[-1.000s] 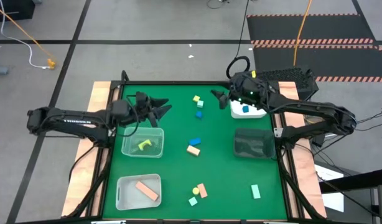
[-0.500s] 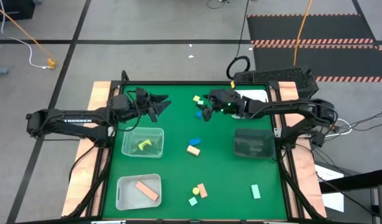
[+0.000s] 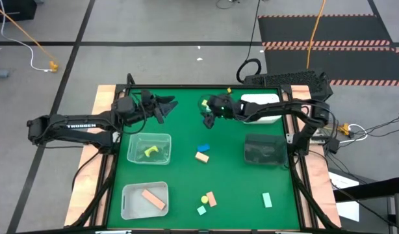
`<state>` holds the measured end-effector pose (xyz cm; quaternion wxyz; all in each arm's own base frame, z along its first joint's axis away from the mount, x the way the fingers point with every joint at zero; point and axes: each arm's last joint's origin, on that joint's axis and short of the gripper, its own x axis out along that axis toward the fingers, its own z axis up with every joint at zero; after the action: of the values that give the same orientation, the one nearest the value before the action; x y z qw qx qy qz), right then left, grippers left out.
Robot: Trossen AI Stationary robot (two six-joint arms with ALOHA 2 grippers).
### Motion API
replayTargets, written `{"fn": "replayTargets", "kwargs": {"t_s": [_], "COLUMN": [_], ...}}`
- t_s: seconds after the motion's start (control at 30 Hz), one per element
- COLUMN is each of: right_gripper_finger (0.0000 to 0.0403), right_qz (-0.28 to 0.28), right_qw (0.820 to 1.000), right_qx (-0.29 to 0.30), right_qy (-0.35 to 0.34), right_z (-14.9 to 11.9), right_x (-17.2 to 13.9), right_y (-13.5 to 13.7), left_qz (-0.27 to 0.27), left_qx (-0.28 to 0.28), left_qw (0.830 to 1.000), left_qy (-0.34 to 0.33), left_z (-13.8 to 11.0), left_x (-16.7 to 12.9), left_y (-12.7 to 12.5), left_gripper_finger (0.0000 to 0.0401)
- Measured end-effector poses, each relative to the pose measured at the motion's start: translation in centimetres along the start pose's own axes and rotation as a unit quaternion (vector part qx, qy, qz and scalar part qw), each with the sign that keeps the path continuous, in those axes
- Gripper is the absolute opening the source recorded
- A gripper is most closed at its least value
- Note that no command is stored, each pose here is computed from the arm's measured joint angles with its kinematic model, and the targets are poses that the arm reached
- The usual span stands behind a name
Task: Sort & place blocks by color
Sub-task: Put the light blue block into the black bin
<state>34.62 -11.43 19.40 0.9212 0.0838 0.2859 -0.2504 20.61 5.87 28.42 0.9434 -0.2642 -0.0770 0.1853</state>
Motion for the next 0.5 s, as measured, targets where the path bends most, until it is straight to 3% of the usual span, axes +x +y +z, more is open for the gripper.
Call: {"fn": "replayTargets", "kwargs": {"t_s": [0.23,0.4,0.5], "right_gripper_finger": [0.0279,0.0279,0.0279], "right_qz": [-0.033,0.020,0.024], "right_qw": [0.999,0.998,0.998], "right_qx": [0.016,0.030,0.009], "right_qy": [0.035,0.051,0.058], "right_z": [-0.1,-0.5,-1.1], "right_x": [1.3,2.2,3.0], "right_y": [-2.7,-4.7,-5.3], "left_qz": [0.001,0.007,0.011], "left_qx": [-0.003,-0.001,-0.001], "left_qw": [1.000,1.000,1.000], "left_qy": [-0.003,-0.008,-0.014], "left_z": [0.1,0.2,0.4], "left_x": [0.0,0.0,0.1], "left_y": [0.1,0.3,0.5], "left_gripper_finger": [0.0243,0.0243,0.0243]}}
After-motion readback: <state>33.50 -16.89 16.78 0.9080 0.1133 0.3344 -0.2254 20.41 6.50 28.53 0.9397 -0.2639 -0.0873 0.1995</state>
